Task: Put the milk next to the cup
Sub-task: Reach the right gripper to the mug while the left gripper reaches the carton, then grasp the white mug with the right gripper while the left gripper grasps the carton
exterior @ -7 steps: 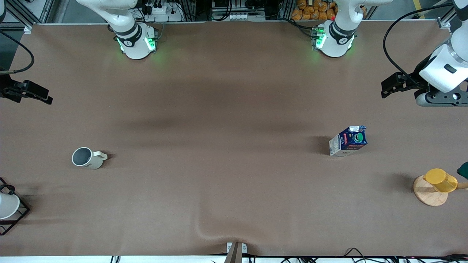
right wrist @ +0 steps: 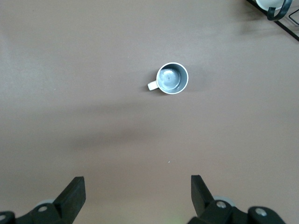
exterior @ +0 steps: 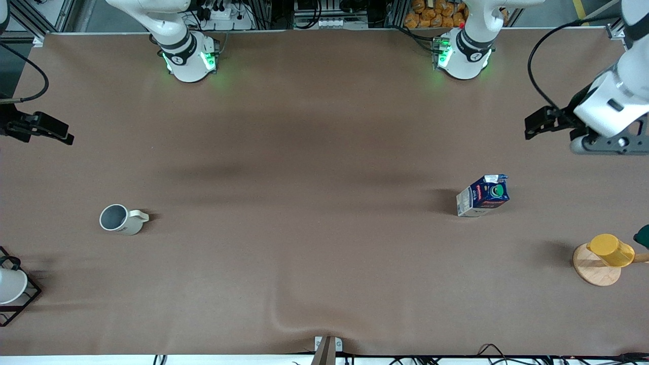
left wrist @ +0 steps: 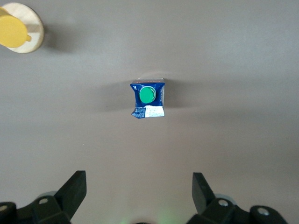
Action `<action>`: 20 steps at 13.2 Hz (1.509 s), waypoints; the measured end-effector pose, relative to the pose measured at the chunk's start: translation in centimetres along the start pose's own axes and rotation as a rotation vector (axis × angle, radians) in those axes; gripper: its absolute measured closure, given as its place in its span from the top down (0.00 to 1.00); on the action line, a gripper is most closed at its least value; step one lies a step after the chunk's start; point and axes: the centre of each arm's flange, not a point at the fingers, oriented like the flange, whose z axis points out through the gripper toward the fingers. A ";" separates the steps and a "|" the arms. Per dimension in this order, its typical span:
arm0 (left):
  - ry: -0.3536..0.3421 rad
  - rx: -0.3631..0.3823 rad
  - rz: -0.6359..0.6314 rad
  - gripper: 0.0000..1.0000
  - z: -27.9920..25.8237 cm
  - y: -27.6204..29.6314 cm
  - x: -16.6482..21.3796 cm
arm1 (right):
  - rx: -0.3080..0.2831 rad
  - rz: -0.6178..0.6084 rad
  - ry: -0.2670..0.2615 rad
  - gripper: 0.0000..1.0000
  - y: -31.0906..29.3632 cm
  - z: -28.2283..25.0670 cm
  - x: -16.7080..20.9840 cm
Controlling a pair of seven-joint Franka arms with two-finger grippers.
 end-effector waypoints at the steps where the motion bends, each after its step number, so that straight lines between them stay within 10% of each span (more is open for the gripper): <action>1: -0.001 -0.001 0.002 1.00 1.6 0.1 1.2 | 0.000 0.000 -0.003 1.00 0.0 0.2 0.0; 8: -0.063 -0.003 0.017 1.00 15.9 0.6 8.2 | -0.001 -0.006 -0.017 1.00 0.1 5.9 2.3; 20: -0.129 0.024 0.008 1.00 22.5 0.4 6.8 | 0.019 -0.230 -0.115 1.00 2.8 26.4 10.4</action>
